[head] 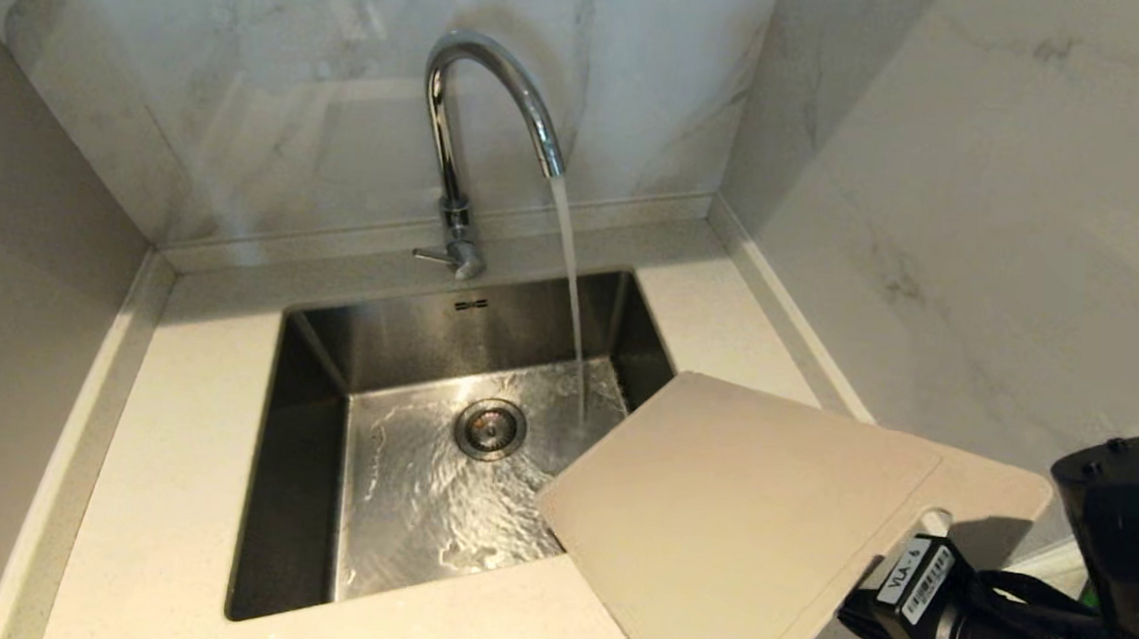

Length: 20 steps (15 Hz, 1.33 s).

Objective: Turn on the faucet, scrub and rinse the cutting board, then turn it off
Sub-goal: Pick up the cutting board

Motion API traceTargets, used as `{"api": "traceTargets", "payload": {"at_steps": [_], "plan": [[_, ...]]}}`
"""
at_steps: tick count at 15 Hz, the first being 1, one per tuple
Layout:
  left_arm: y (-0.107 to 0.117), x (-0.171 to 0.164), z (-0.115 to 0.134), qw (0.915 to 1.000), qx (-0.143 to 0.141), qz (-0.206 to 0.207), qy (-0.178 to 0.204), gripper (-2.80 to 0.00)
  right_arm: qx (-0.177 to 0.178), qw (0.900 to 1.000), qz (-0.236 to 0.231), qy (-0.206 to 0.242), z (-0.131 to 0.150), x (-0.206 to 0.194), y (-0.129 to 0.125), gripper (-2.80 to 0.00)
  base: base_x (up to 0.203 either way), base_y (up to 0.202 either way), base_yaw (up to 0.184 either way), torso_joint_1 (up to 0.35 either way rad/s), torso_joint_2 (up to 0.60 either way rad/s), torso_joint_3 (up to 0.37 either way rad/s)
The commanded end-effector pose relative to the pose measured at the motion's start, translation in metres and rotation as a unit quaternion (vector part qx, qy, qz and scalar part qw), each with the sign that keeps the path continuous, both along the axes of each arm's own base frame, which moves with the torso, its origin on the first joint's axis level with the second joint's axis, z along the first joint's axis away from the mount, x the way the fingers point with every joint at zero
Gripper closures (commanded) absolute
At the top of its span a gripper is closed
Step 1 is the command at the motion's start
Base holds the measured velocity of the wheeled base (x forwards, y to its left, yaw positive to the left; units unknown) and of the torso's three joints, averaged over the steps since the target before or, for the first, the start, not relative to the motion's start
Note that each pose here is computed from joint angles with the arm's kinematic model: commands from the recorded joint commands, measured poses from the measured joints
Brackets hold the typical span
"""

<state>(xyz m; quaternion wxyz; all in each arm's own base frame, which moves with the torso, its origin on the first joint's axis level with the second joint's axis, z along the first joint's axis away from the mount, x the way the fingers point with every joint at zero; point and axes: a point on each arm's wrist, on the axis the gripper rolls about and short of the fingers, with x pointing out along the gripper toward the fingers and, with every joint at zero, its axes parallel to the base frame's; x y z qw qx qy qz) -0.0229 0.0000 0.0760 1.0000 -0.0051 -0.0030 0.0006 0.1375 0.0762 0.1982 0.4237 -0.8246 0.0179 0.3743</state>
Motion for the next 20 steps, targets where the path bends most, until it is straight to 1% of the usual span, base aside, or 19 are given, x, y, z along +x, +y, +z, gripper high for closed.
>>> {"api": "traceTargets", "payload": {"at_steps": [1, 4, 7, 11, 14, 17, 20], "plan": [[0.0, 0.0, 0.0, 1.0, 0.0, 0.0, 0.0, 0.0, -0.004, 1.0, 0.001, -0.007, 0.008, 0.003, -0.002, 0.0, 0.0, 0.0, 0.0, 0.0, 0.0, 0.0], [0.0, 0.0, 0.0, 1.0, 0.0, 0.0, 0.0, 0.0, 0.007, 1.0, 0.008, 0.001, 0.015, 0.002, -0.004, 0.0, 0.0, 0.0, 0.0, 0.0, 0.0, 0.0], [0.0, 0.0, 0.0, 1.0, 0.0, 0.0, 0.001, 0.0, 0.036, 0.999, 0.018, 0.019, 0.016, 0.005, -0.011, 0.0, 0.0, 0.0, 0.0, 0.0, 0.0, 0.0], [0.0, 0.0, 0.0, 1.0, 0.0, 0.0, 0.001, 0.0, 0.048, 0.998, 0.027, 0.02, 0.019, 0.004, -0.012, 0.0, 0.0, 0.0, 0.0, 0.0, 0.0, 0.0], [0.0, 0.0, 0.0, 1.0, 0.0, 0.0, 0.001, 0.0, 0.067, 0.996, 0.048, 0.016, 0.033, 0.011, -0.008, 0.0, 0.0, 0.0, 0.0, 0.0, 0.0, 0.0], [0.0, 0.0, 0.0, 1.0, 0.0, 0.0, 0.001, 0.0, 0.071, 0.995, 0.072, 0.026, 0.042, 0.008, -0.008, 0.0, 0.0, 0.0, 0.0, 0.0, 0.0, 0.0], [0.0, 0.0, 0.0, 1.0, 0.0, 0.0, 0.001, 0.0, 0.063, 0.993, 0.101, 0.006, 0.049, 0.009, -0.007, 0.0, 0.0, 0.0, 0.0, 0.0, 0.0, 0.0]]}}
